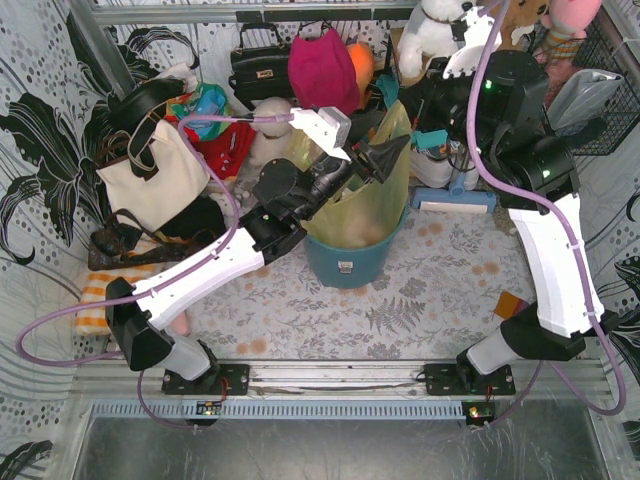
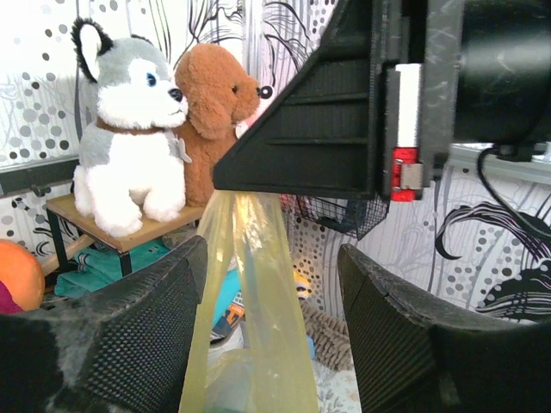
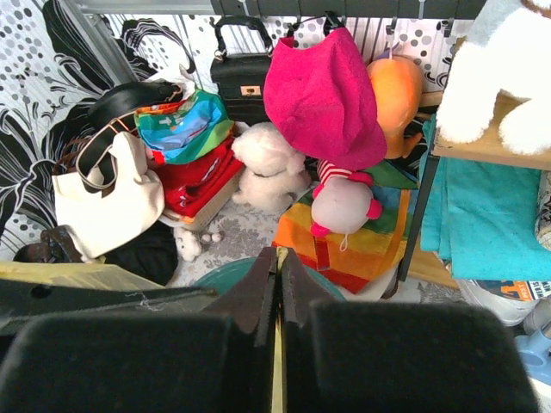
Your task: Tie the trash bag
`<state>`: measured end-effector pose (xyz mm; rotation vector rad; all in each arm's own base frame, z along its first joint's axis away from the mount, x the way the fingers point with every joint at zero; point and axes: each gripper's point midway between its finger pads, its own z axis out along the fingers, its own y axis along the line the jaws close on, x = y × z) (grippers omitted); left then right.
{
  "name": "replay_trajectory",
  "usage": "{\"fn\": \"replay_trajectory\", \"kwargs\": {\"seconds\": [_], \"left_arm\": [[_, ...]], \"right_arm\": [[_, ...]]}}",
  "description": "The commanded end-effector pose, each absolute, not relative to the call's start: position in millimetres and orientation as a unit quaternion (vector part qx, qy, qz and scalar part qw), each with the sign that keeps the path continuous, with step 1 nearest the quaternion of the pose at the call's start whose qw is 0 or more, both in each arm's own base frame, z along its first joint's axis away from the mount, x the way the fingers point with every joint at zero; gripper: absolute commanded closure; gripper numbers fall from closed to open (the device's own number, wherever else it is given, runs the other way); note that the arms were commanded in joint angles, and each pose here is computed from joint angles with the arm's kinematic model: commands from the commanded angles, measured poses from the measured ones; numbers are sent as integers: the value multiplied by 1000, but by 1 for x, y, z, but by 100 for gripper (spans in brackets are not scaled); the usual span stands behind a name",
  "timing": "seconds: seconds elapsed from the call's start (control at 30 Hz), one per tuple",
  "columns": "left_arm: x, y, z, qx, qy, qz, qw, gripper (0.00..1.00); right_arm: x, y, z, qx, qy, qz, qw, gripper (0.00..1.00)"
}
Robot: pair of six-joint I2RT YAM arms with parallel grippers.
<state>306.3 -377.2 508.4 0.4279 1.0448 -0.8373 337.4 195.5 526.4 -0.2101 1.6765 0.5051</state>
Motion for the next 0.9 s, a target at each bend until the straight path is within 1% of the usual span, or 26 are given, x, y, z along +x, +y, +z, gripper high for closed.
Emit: {"fn": "replay_trajectory", "kwargs": {"seconds": [0.0, 0.2, 0.47, 0.57, 0.63, 0.7, 0.77, 0.8, 0.87], "left_arm": [[310, -372, 536, 175, 445, -374, 794, 28], [323, -383, 549, 181, 440, -355, 804, 27], [335, -387, 552, 182, 444, -336, 811, 28], [336, -388, 552, 188, 440, -338, 810, 33], [336, -389, 552, 194, 438, -342, 808, 41], [336, -390, 551, 201, 437, -350, 804, 54], [335, -390, 551, 203, 435, -360, 800, 76], [334, -391, 551, 203, 435, -364, 798, 85], [330, -393, 552, 210, 431, -374, 794, 97]], "right_arm": [[319, 191, 556, -93, 698, 250, 665, 100], [308, 196, 559, -108, 690, 274, 661, 100], [300, 201, 555, -120, 690, 290, 652, 100], [298, 203, 553, -124, 690, 297, 649, 100], [298, 204, 552, -125, 690, 299, 647, 100], [297, 204, 552, -125, 689, 301, 647, 100], [297, 204, 552, -125, 689, 301, 647, 100], [297, 204, 553, -125, 689, 301, 648, 100], [297, 204, 553, -124, 688, 301, 648, 100]]}}
